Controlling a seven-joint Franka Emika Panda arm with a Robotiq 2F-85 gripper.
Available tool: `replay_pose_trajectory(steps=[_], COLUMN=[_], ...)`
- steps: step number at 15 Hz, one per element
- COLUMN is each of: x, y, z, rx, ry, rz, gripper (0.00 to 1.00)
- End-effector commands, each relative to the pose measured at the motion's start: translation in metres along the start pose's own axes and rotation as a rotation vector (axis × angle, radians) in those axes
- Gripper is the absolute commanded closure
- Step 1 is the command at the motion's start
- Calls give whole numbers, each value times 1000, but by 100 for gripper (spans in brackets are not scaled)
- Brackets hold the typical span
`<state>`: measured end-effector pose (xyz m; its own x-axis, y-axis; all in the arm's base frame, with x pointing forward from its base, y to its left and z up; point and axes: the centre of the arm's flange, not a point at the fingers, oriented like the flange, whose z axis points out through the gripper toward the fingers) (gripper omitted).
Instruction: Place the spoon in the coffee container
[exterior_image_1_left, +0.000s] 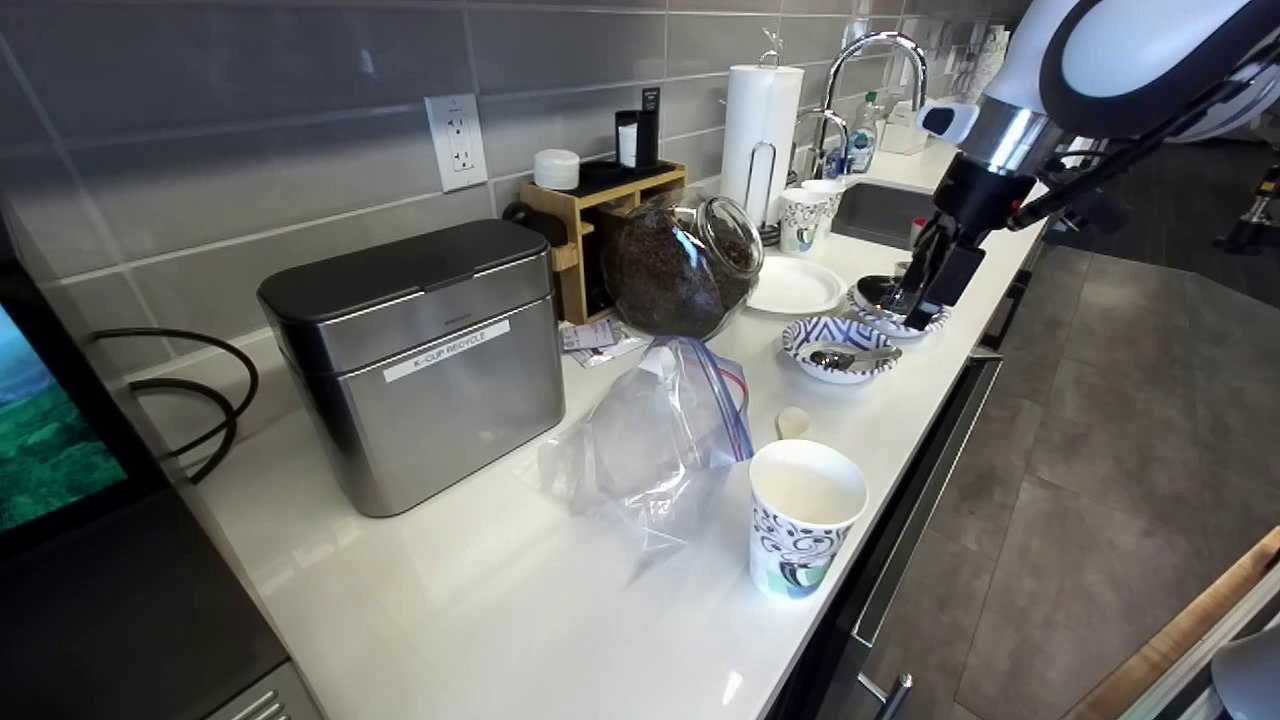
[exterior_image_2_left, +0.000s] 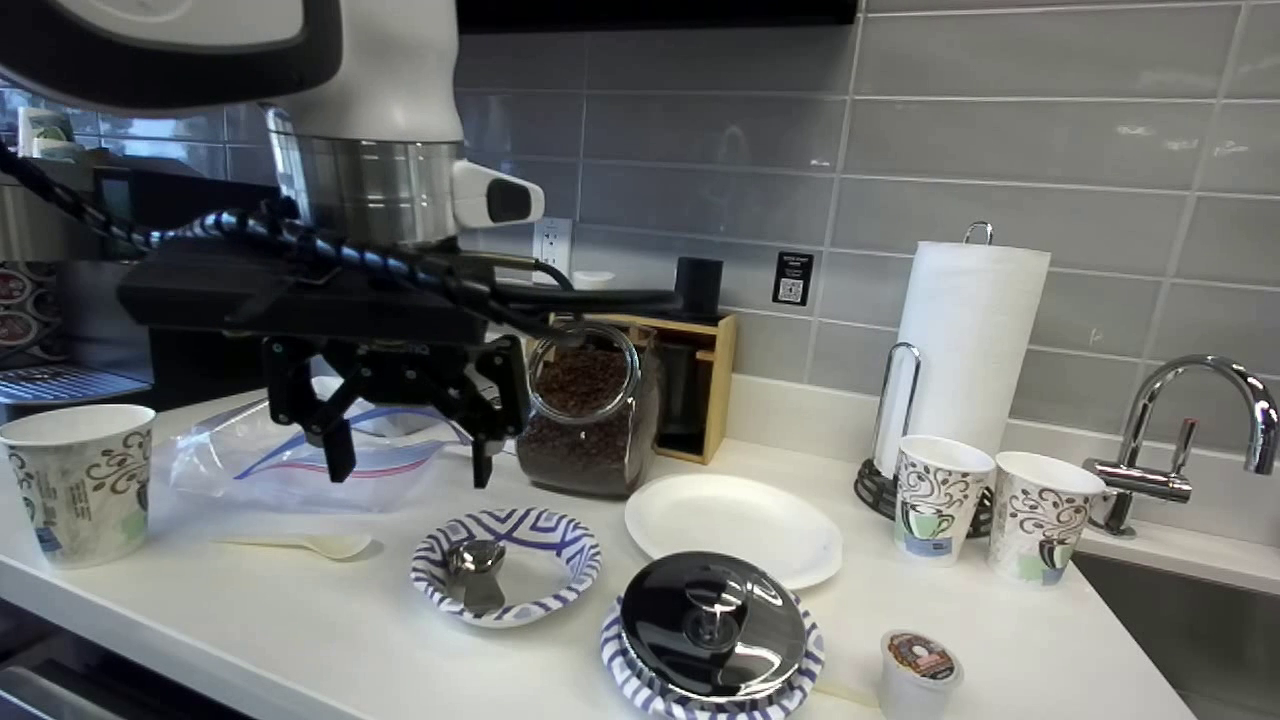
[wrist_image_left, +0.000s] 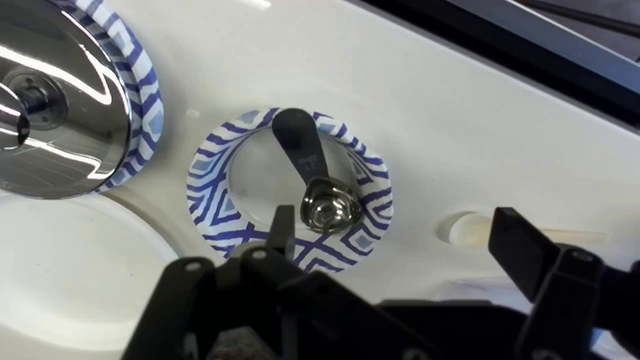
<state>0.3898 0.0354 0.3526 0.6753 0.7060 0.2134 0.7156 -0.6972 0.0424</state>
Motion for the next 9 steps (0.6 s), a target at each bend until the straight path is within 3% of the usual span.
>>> replay_pose_trajectory(steps=[1,9], x=[-2,-7], y=[9,30], z=[34,63], rx=[18,-3], ry=[-48,-85], rz=[-58,-82], gripper=[0,0])
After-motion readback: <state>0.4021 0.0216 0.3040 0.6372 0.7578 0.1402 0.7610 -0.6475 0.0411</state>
